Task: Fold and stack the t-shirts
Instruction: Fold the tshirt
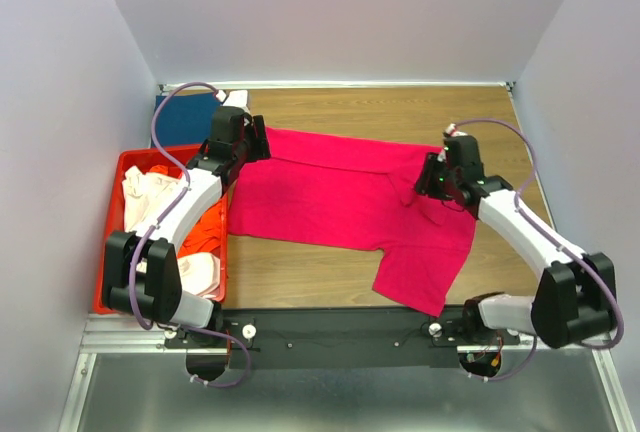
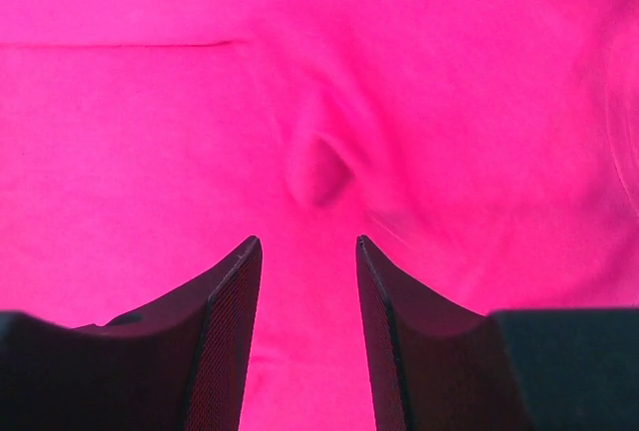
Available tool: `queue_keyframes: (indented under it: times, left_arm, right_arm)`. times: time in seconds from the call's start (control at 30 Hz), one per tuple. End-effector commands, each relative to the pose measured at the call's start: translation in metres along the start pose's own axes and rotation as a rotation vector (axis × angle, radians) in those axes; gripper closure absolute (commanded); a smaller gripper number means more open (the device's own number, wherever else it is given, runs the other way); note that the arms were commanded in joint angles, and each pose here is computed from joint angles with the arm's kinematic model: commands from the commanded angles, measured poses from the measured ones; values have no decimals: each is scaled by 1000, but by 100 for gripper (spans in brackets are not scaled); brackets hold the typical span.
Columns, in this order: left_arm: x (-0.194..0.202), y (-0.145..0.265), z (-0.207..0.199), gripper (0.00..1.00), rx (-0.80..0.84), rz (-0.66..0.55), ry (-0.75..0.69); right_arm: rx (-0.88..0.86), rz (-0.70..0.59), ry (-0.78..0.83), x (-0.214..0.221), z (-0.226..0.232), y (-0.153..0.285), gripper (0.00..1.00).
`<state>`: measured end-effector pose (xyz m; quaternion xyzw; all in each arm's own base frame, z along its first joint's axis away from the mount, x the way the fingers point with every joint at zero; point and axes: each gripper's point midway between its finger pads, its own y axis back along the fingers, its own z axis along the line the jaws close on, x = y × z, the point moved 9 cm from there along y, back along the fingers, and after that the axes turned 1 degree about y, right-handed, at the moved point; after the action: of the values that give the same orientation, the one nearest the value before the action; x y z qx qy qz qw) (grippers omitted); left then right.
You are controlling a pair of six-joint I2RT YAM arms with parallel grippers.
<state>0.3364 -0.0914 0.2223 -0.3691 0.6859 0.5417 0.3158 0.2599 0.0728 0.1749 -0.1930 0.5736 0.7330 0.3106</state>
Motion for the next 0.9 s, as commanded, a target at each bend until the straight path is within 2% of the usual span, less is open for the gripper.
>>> queue_keyframes:
  times: [0.0,0.1,0.33,0.63,0.87]
  left_arm:
    - [-8,0,-3,32,0,-16,-13]
    - [-8,0,-2,32,-3,-12,-13]
    - [-8,1,-3,32,-5,-11,-18]
    - [-7,-1,-2,32,-10,-6,-22]
    - [-6,-2,-2,32,-9,0,-23]
  right_arm:
    - [129,26,208,4,10,-13,52]
    - [153,44,329,8,27,-26,55]
    - [106,106,461,10,48,-56,62]
    - [169,224,494,34,37,-87,63]
    - [194,246,499,41,32,-92,65]
